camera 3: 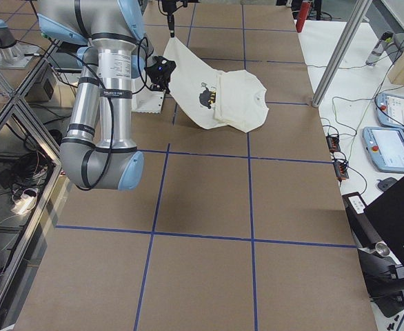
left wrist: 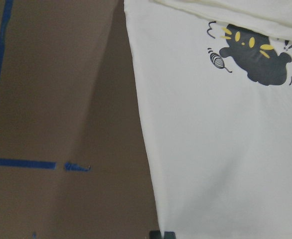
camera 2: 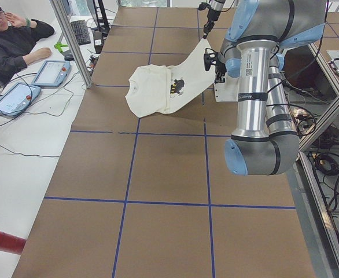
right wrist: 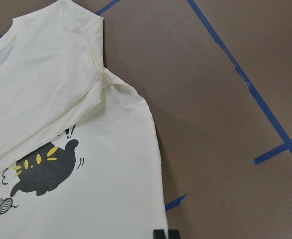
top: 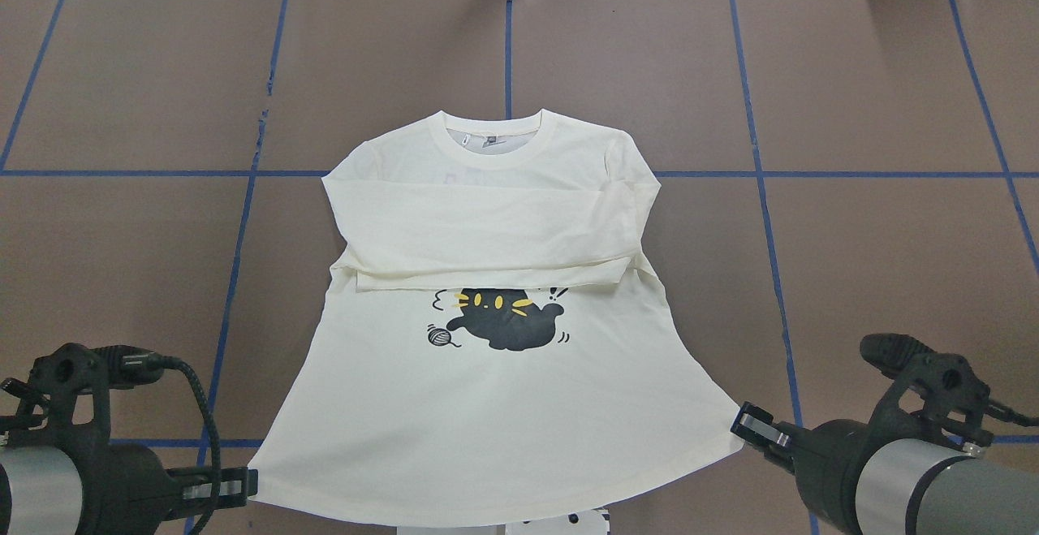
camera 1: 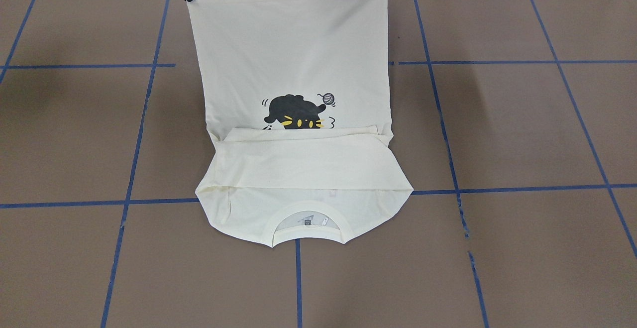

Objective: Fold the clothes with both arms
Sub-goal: 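Lift the hem with both grippers and fold it toward the collar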

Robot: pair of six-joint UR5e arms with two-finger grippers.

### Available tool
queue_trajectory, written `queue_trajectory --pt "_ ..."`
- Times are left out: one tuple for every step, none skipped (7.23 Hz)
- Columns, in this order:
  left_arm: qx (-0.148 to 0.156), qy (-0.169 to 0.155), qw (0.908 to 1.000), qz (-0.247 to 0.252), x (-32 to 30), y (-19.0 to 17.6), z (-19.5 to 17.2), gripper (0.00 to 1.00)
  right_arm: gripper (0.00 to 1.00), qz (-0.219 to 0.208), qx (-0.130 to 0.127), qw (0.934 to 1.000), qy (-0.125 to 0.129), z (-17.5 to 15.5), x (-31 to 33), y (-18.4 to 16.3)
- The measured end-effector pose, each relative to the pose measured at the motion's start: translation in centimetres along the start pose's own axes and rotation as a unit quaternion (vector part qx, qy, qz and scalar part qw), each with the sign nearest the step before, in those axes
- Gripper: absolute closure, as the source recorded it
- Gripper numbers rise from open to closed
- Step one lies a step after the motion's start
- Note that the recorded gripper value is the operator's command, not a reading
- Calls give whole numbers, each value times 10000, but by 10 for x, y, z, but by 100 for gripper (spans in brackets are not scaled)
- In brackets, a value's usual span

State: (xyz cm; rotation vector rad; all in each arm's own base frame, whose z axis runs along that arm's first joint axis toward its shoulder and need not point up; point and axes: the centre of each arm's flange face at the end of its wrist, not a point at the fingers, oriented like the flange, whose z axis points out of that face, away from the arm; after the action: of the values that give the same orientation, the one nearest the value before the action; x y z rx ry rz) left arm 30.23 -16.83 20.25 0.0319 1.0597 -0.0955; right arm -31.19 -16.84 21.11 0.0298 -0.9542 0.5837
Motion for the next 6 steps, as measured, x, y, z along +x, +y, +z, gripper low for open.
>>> queue_trajectory --pt "109 22 9995 296 2 -18 -8 100 100 -108 7 9999 -10 -8 -13 -14" --pt "379 -43 9971 652 6 -51 -10 100 100 -115 66 9999 6 -11 -32 -34" --pt "685 -210 9932 918 12 -95 -8 100 100 -74 182 9998 28 -9 -59 -59" --pt "910 -420 9894 1055 20 -140 1 100 100 -49 376 9992 108 1 -88 -87" --pt "1078 -648 9860 1090 28 -183 16 100 100 -54 613 9978 249 19 -113 -119" --pt "1214 -873 9827 1092 34 -225 30 100 100 -46 859 9955 386 44 -137 -154"
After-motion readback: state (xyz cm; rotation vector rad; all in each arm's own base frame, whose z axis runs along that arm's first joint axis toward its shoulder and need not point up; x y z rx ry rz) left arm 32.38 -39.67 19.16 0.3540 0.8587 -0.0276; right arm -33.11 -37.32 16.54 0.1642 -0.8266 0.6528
